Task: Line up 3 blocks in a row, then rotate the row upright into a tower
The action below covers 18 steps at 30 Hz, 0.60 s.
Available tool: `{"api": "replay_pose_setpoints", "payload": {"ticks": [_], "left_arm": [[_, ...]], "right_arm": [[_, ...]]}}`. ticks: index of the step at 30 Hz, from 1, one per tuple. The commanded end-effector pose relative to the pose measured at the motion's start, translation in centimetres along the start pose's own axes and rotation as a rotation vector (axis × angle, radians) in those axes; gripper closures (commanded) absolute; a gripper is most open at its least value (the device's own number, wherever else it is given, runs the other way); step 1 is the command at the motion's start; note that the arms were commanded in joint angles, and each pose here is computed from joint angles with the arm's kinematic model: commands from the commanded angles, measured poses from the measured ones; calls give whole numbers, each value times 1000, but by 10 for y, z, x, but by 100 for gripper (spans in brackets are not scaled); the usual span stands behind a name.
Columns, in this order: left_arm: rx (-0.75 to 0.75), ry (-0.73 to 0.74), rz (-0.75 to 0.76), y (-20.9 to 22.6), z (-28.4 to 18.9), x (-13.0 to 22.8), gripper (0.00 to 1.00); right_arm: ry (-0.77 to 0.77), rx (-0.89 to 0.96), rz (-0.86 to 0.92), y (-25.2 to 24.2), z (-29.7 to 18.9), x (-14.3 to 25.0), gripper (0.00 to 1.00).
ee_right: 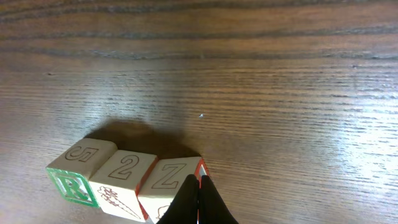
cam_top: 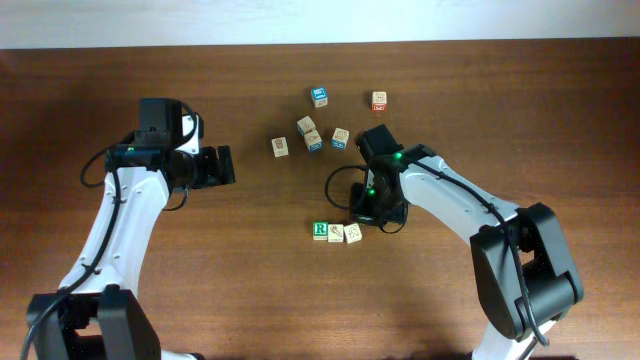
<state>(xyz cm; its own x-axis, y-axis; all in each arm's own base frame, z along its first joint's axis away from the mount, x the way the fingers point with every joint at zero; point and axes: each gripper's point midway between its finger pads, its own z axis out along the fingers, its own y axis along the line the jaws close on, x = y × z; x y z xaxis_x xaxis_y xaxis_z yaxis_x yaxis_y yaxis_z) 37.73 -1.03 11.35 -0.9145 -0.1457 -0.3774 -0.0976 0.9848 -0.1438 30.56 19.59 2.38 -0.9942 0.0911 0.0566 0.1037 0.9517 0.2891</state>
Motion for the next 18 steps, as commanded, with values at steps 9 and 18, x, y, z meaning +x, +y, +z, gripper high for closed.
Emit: {"api": "replay_pose_setpoints", "payload": {"ticks": [9, 18], "left_arm": [[13, 5, -15, -2, 1, -2, 1], [13, 8, -15, -2, 1, -1, 1]], "right_arm": [[92, 72, 74, -18, 15, 31, 95], [79, -9, 6, 9, 20, 31, 95]]}}
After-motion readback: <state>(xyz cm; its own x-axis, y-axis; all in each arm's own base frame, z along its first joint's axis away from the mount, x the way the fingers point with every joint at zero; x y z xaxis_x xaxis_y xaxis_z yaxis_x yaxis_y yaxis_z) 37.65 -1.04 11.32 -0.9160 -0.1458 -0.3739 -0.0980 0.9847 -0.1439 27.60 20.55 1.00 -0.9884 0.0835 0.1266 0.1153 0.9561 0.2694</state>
